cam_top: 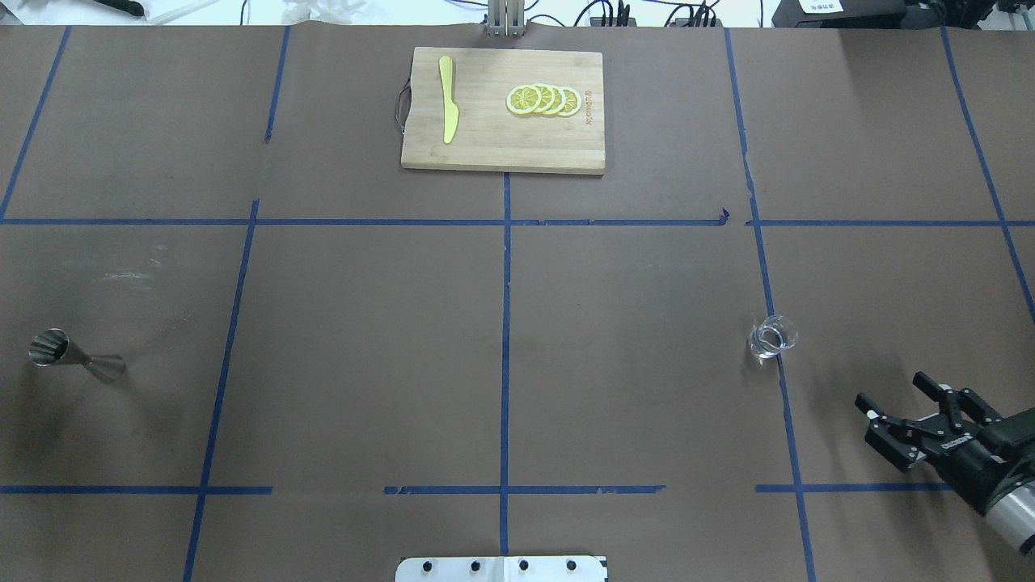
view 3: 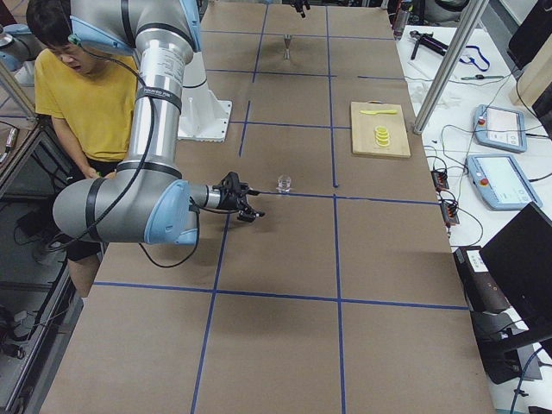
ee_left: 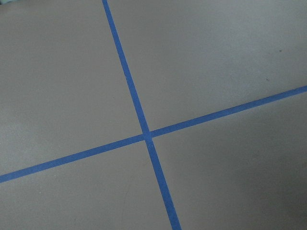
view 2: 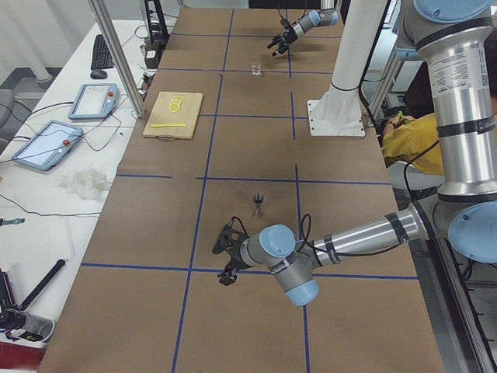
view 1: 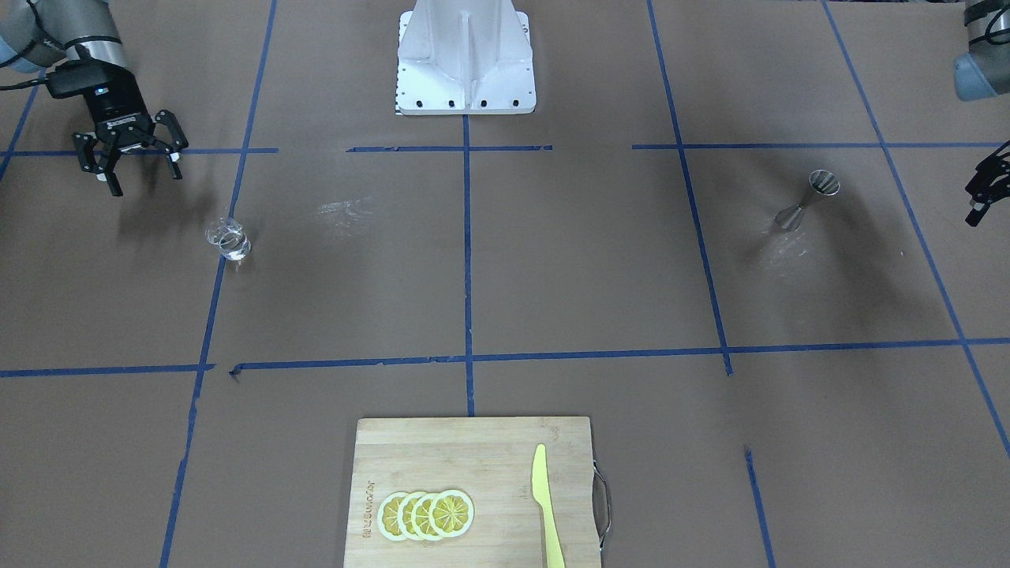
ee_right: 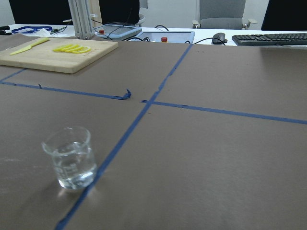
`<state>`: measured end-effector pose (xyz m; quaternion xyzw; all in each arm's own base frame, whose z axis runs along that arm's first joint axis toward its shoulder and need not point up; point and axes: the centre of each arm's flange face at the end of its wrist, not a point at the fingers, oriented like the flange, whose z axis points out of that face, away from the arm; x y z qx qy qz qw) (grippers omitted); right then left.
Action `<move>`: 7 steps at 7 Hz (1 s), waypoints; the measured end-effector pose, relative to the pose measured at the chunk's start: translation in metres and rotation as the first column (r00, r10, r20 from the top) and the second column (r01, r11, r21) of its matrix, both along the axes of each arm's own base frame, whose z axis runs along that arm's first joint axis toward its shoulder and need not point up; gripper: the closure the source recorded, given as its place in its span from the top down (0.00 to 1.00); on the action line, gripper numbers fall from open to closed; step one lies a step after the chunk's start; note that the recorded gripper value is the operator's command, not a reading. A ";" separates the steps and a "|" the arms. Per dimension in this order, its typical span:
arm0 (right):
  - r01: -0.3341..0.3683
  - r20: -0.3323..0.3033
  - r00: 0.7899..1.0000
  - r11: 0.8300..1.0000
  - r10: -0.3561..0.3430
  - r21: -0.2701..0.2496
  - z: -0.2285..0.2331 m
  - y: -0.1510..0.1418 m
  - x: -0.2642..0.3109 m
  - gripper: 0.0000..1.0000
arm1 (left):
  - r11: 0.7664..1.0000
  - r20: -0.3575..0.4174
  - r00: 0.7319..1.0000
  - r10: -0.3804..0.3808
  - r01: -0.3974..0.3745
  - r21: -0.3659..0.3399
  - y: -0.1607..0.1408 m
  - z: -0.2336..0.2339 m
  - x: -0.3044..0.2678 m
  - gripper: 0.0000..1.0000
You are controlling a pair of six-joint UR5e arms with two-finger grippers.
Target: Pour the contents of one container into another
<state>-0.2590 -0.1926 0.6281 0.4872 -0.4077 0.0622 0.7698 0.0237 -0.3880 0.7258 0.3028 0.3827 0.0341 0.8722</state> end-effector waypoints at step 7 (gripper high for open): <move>0.161 -0.086 0.978 0.948 -0.191 -0.275 0.035 -0.219 0.112 1.00 | 0.994 -0.002 0.999 0.051 -0.051 -0.094 -0.001 0.014 0.005 1.00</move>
